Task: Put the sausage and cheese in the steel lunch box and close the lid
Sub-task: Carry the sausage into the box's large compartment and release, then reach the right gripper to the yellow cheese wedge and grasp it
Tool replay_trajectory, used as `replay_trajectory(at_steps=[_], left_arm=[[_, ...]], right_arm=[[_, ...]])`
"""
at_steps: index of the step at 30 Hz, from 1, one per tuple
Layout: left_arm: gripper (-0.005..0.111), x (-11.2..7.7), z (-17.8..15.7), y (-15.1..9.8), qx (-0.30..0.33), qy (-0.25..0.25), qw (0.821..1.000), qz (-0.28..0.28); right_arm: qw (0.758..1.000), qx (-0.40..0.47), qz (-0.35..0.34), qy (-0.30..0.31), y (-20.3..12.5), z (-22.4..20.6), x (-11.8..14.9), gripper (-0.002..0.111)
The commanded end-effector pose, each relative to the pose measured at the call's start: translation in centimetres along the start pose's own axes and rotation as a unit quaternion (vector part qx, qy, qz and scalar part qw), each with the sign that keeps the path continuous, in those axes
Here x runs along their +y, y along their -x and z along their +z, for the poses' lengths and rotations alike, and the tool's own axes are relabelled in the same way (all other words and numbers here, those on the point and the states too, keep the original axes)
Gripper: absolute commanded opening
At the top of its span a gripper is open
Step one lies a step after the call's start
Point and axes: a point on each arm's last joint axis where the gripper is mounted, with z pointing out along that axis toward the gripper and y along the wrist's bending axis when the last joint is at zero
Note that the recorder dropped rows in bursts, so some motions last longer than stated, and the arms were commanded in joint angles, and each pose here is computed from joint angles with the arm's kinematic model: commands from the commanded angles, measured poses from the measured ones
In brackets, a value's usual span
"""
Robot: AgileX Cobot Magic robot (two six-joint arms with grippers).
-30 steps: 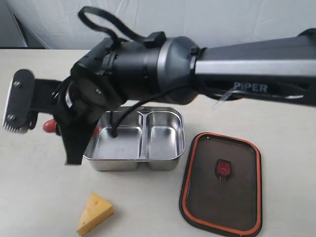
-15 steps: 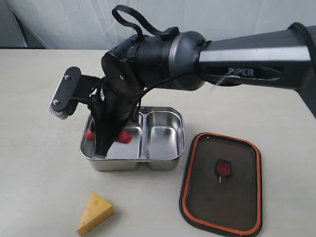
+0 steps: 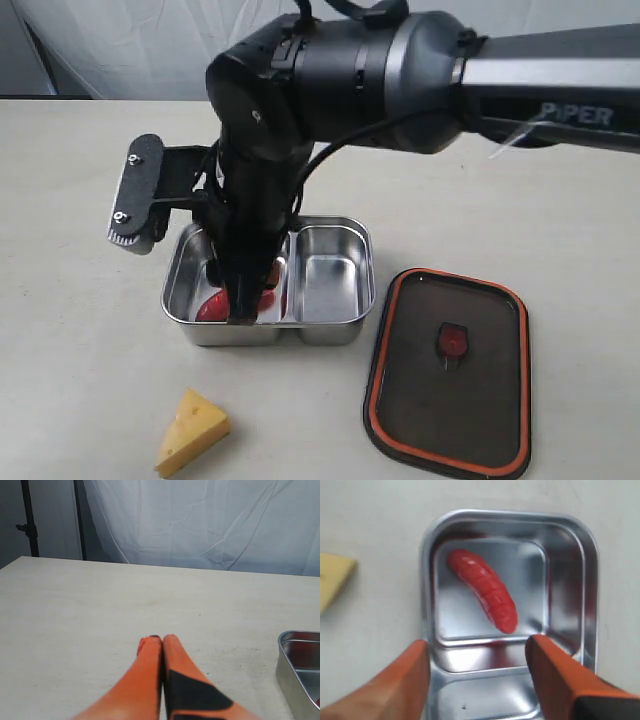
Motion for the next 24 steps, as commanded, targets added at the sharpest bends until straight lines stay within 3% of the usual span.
replay_trajectory(at_steps=[1,4,8,24], left_arm=[[0.000,0.0,0.0,-0.1,0.001,-0.002,1.000,-0.007],[0.000,0.0,0.0,-0.1,0.001,-0.002,1.000,-0.007],[0.000,0.0,0.0,-0.1,0.001,-0.002,1.000,-0.007],[0.000,0.0,0.0,-0.1,0.001,-0.002,1.000,-0.007]], right_arm=[[0.990,-0.046,-0.118,0.060,2.4,-1.7,3.6,0.058],[0.971,-0.049,-0.221,0.076,4.4,-0.7,6.6,0.058],[0.956,-0.024,-0.279,0.089,5.5,1.9,9.1,0.058],[0.947,0.017,-0.295,0.124,5.2,6.9,10.5,0.058]])
